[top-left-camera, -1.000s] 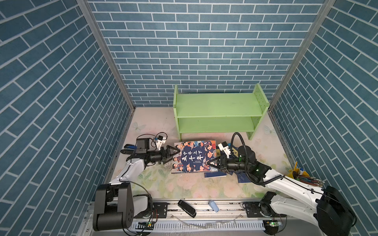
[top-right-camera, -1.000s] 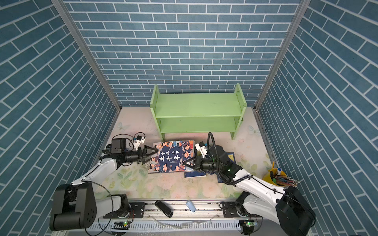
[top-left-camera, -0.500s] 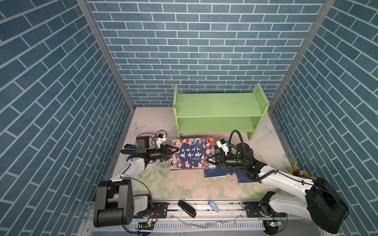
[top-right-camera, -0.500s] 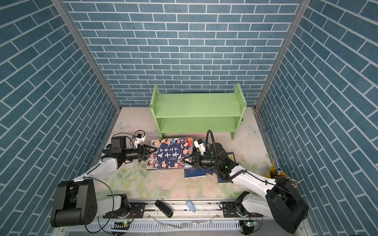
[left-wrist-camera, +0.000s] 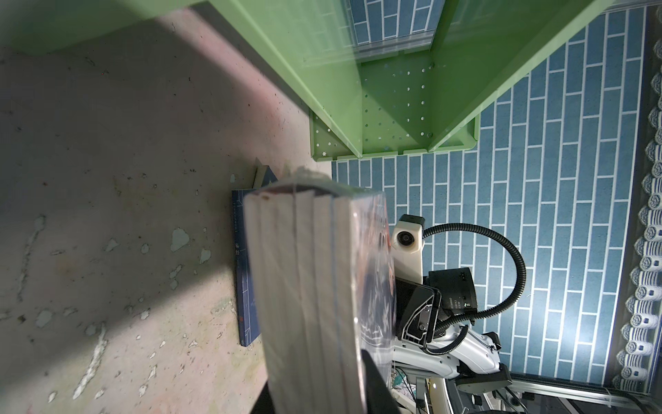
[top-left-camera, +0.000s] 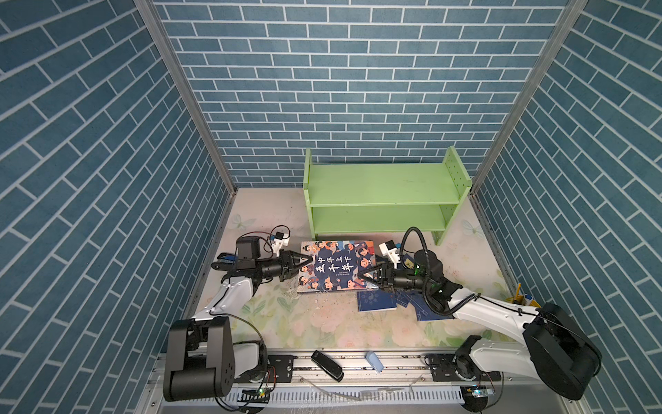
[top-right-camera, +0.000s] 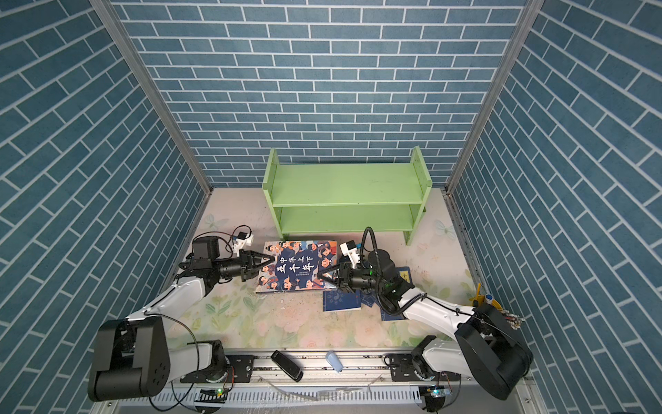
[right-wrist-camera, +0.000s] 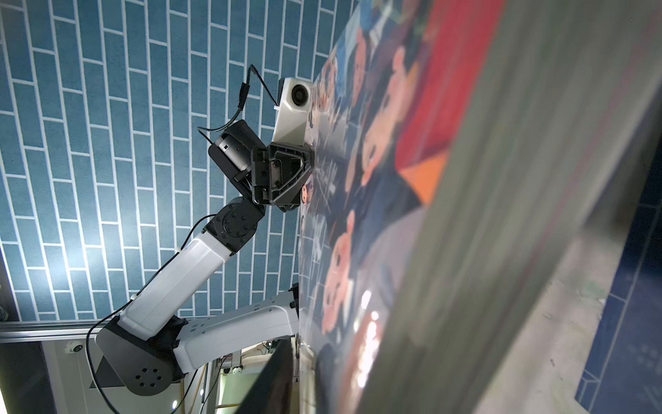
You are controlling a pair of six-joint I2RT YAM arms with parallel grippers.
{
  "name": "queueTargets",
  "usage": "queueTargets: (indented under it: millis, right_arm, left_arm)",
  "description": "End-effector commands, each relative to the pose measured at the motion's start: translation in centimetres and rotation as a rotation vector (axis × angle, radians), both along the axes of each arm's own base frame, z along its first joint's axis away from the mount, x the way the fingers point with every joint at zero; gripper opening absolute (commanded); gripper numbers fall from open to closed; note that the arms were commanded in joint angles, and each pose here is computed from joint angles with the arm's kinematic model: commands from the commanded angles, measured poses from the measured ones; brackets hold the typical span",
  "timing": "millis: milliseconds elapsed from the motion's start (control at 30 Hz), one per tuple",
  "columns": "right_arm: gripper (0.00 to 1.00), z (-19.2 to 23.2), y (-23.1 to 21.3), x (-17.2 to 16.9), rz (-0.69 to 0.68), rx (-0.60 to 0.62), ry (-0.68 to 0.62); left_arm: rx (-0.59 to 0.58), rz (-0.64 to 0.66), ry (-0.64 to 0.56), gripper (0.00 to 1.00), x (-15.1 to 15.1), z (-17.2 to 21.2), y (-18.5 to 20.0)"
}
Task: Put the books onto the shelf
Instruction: 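Lift the thick book with both grippers and carry it toward the green shelf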
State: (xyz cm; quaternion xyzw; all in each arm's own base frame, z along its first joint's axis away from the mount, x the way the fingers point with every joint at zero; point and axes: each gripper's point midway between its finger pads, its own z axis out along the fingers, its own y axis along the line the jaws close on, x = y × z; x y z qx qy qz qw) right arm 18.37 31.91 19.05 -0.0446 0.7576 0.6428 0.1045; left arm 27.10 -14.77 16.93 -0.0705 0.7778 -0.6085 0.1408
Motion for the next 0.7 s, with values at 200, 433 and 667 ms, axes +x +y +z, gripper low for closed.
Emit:
queueTargets:
  millis: [200, 433, 667]
  right_arm:
    - [0.47, 5.1, 0.4, 0.3, -0.015, 0.198, -0.151]
    - [0.29, 4.9, 0.5, 0.4, -0.009, 0.192, -0.146]
    - [0.00, 4.8, 0.2, 1.1, -0.044, 0.195, -0.170]
  left_arm:
    - [0.013, 0.003, -0.151, 0.00, 1.6, 2.7, -0.3]
    - [0.012, -0.001, -0.158, 0.00, 1.9, 2.9, -0.6]
    - [0.083, -0.003, -0.112, 0.49, 1.5, 1.2, -0.4]
